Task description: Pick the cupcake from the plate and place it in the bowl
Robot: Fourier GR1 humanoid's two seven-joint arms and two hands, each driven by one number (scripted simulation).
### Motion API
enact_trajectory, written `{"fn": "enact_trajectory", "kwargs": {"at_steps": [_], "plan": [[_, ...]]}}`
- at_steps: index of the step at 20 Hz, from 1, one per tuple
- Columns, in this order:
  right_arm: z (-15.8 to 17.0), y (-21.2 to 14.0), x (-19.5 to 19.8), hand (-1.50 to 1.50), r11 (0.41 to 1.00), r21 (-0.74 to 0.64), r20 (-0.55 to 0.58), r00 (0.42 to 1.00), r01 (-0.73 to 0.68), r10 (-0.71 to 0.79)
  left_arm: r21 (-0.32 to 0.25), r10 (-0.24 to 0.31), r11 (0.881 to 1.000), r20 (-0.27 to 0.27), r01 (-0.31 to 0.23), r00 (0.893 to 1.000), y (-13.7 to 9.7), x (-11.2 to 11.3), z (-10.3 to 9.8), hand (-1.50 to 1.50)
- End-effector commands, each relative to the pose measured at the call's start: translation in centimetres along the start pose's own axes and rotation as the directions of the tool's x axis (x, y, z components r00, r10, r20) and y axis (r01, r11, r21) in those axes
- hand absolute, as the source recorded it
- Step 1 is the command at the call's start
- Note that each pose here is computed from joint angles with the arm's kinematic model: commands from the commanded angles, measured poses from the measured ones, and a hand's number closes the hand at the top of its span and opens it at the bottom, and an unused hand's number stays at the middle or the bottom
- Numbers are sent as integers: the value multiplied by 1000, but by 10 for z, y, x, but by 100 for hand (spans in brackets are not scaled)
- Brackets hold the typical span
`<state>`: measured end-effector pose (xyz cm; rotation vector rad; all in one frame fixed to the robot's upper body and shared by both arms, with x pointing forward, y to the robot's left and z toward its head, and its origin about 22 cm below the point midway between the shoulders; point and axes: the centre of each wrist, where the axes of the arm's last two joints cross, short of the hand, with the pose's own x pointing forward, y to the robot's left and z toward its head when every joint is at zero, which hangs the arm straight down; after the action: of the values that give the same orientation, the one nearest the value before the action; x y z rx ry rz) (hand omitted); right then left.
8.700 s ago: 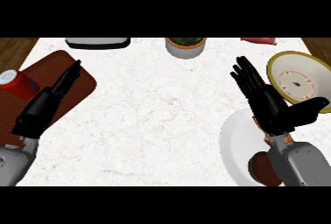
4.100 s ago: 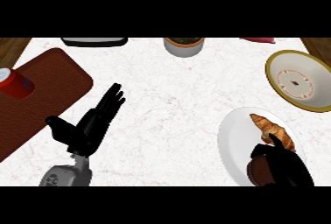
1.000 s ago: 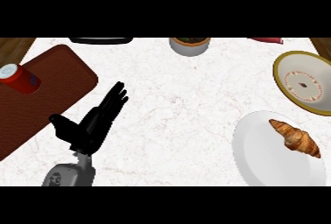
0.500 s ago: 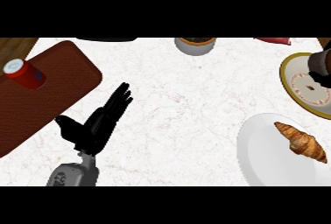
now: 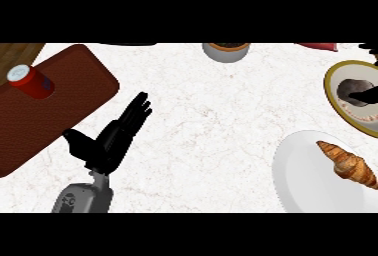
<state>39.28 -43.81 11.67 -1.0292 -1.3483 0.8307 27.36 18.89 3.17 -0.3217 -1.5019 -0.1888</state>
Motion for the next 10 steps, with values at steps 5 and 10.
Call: {"fn": "enact_trajectory", "kwargs": {"at_steps": [5, 10], "plan": [[-5, -12, -2, -150, 827, -202, 176, 850, 524, -496, 19, -5, 1000, 10, 5, 1000, -1, 1, 3, 0], [16, -22, -38, -150, 650, -194, 352, 670, 735, -653, 51, 12, 999, -21, -10, 1000, 7, -13, 7, 0]]}}
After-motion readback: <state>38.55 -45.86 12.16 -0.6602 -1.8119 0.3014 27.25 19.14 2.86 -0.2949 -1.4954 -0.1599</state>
